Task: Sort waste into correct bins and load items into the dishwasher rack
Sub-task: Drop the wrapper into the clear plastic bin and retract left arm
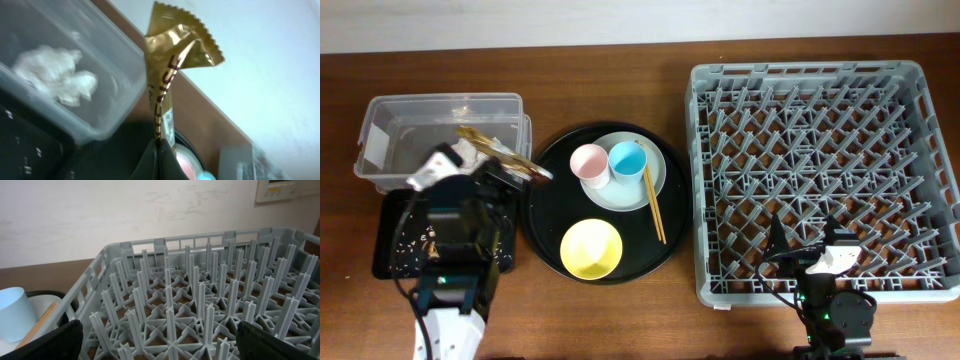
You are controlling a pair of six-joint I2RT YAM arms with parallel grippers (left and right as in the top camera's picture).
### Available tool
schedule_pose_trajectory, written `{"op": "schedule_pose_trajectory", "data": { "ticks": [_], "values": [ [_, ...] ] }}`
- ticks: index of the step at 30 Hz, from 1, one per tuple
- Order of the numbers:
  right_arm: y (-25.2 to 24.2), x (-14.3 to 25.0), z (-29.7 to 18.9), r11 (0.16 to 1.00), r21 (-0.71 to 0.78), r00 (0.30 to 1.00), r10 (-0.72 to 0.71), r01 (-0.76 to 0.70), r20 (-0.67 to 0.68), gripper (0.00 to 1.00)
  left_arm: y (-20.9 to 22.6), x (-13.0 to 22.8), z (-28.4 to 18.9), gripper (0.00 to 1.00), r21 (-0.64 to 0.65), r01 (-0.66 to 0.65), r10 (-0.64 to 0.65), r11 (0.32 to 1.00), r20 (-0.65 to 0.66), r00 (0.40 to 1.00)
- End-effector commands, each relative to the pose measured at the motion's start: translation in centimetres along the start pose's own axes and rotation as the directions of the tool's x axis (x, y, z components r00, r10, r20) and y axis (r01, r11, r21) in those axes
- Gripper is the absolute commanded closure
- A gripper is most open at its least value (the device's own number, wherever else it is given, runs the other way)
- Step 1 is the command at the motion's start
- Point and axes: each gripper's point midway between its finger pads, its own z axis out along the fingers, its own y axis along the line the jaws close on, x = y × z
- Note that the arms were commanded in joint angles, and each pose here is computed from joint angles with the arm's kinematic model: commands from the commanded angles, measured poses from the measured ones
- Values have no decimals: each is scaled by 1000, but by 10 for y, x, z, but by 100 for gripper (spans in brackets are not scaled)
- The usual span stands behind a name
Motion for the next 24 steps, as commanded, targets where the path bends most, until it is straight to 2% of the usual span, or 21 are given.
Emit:
{"op": "schedule_pose_trajectory", "data": {
  "ticks": [1, 3, 5, 6, 7, 8, 9, 10, 12, 14, 17, 18, 19, 22, 24],
  "values": [
    [-2, 3, 0, 1000, 8, 1000, -6, 6, -5, 2, 36, -29, 30, 100, -97, 47, -37, 994, 100, 994],
    [-2, 3, 0, 1000, 8, 1000, -6, 6, -5, 2, 51, -40, 63, 100, -86, 56, -44, 995, 132, 990],
    [-2, 3, 0, 1000, 9, 1000, -6, 6, -5, 2, 54, -39, 87, 99, -49, -24, 30, 999, 128, 991],
    [-2, 3, 0, 1000, 8, 1000, -6, 6, -5, 2, 58, -38, 99, 95, -46, -62, 67, 997, 133, 989],
    [-2, 3, 0, 1000, 8, 1000, -6, 6, -5, 2, 59, -37, 105, 85, -45, -96, 102, 994, 139, 985],
    [-2, 3, 0, 1000, 9, 1000, -6, 6, -5, 2, 61, -36, 110, 71, -45, -118, 123, 992, 143, 982],
    [-2, 3, 0, 1000, 8, 1000, -6, 6, -5, 2, 62, -36, 112, 37, -47, -134, 140, 990, 145, 980],
    [-2, 3, 0, 1000, 8, 1000, -6, 6, -5, 2, 61, -36, 112, 29, -48, -150, 156, 988, 146, 977],
    [-2, 3, 0, 1000, 9, 1000, -6, 6, -5, 2, 58, -39, 112, 19, -46, -175, 180, 983, 152, 972],
    [-2, 3, 0, 1000, 8, 1000, -6, 6, -5, 2, 46, -39, 107, 16, 5, -183, 180, 983, 142, 973],
    [-2, 3, 0, 1000, 8, 1000, -6, 6, -5, 2, -3, -24, 65, 13, 229, -172, 173, 958, 16, 985],
    [-2, 3, 0, 1000, 9, 1000, -6, 6, -5, 2, -8, -15, 49, 13, 248, -123, 139, 961, -50, 989],
    [-2, 3, 0, 1000, 9, 1000, -6, 6, -5, 2, -4, 0, 17, 13, 214, -66, 99, 975, -145, 984],
    [-2, 3, 0, 1000, 8, 1000, -6, 6, -5, 2, -4, 13, -10, 13, 203, -45, 90, 978, -217, 972],
    [-3, 0, 0, 1000, 11, 1000, -8, 8, 7, 2, -16, 31, -28, 13, 262, -26, 117, 965, -340, 933]
  ]
}}
